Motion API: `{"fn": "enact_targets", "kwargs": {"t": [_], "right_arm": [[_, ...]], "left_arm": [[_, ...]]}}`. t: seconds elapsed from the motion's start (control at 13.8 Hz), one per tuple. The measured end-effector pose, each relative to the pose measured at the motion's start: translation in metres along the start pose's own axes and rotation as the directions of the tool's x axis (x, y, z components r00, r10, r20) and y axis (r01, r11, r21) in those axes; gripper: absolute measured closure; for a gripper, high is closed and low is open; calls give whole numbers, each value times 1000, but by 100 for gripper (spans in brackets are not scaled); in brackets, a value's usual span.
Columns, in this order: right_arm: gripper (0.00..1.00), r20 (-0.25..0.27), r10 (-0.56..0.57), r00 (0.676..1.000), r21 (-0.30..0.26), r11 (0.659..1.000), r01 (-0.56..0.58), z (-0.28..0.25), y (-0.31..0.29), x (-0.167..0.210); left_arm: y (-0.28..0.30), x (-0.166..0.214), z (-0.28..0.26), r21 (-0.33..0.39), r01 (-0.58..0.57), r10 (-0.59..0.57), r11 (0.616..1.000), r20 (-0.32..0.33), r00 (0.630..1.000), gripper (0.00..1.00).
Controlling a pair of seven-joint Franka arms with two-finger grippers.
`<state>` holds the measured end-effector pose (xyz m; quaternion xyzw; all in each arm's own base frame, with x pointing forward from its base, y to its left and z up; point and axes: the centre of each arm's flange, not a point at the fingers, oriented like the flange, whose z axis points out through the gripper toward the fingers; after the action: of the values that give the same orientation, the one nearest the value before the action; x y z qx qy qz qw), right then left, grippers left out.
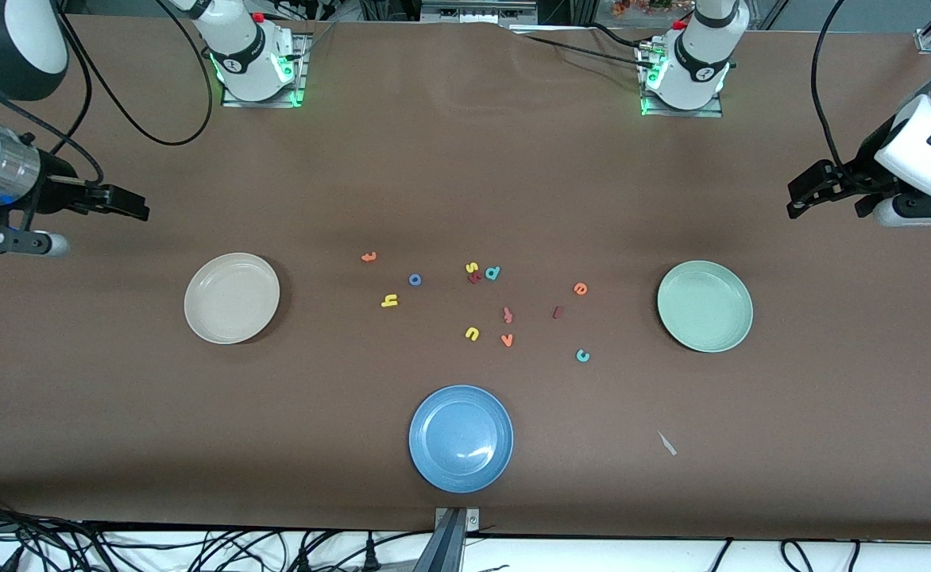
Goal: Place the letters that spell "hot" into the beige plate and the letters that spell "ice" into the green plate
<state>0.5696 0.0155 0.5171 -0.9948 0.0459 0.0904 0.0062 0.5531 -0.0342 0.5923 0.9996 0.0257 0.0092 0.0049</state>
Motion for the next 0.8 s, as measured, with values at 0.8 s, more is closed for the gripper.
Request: {"fn": "enact_targets", "kwargs": {"t": [0.8], "right_arm": [[0, 67, -15, 998, 75, 997, 10, 79, -132, -11]], "left_arm": [[-1, -1, 1, 1, 3, -3, 1000, 8, 1000, 0]]}}
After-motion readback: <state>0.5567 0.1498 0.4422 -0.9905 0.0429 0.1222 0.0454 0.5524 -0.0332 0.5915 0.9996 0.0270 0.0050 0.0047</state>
